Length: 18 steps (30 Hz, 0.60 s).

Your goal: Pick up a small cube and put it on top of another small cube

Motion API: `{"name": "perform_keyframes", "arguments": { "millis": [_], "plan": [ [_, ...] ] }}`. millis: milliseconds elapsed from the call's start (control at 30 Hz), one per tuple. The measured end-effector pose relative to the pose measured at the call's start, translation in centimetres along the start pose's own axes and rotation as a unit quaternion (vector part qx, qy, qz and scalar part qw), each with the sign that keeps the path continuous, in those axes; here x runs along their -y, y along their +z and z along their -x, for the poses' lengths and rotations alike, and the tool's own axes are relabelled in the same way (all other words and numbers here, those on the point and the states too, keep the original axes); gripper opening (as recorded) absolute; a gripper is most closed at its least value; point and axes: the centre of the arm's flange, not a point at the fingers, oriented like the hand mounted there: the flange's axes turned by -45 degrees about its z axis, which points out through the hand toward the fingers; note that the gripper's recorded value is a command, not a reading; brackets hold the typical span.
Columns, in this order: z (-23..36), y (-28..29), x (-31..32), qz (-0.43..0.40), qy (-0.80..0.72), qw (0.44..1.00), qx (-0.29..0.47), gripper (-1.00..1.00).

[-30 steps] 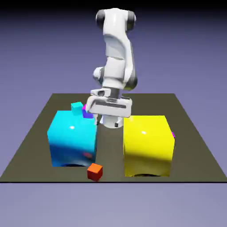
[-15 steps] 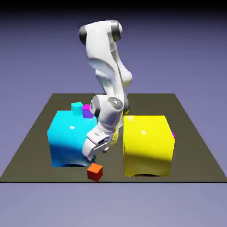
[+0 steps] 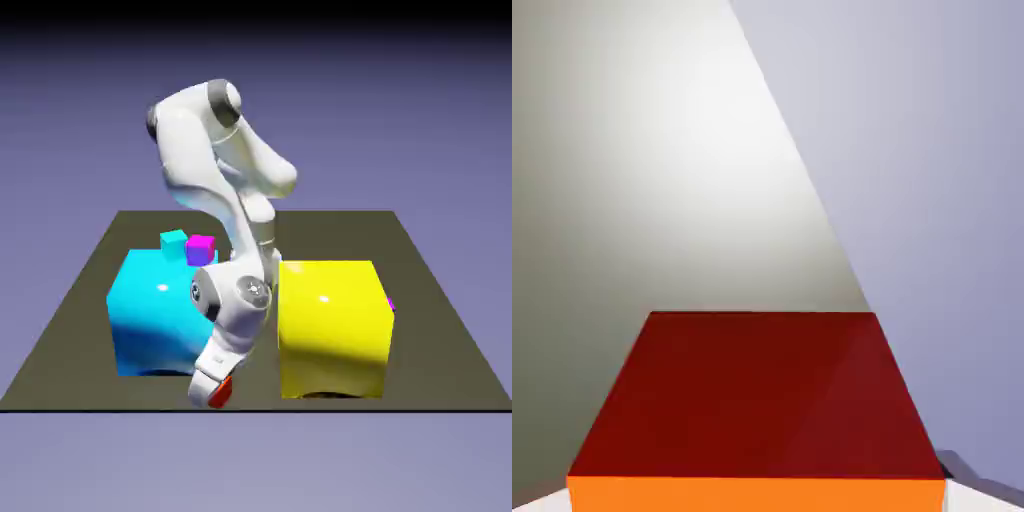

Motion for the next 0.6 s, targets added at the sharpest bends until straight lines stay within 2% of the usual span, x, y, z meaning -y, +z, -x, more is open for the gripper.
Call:
{"name": "perform_keyframes", "arguments": {
  "millis": [100,300,433,600],
  "plan": [
    [0.5,-4.6,-1.0,0.000,0.053,0.999,-0.013,-1.00],
    [7.4,-8.5,-1.6,-0.033,0.264,0.964,0.028,-1.00],
    [12.0,-12.2,-1.0,-0.053,0.402,0.913,0.033,-1.00],
    [18.8,-15.8,1.3,-0.086,0.561,0.822,0.037,-1.00]
  ]
}}
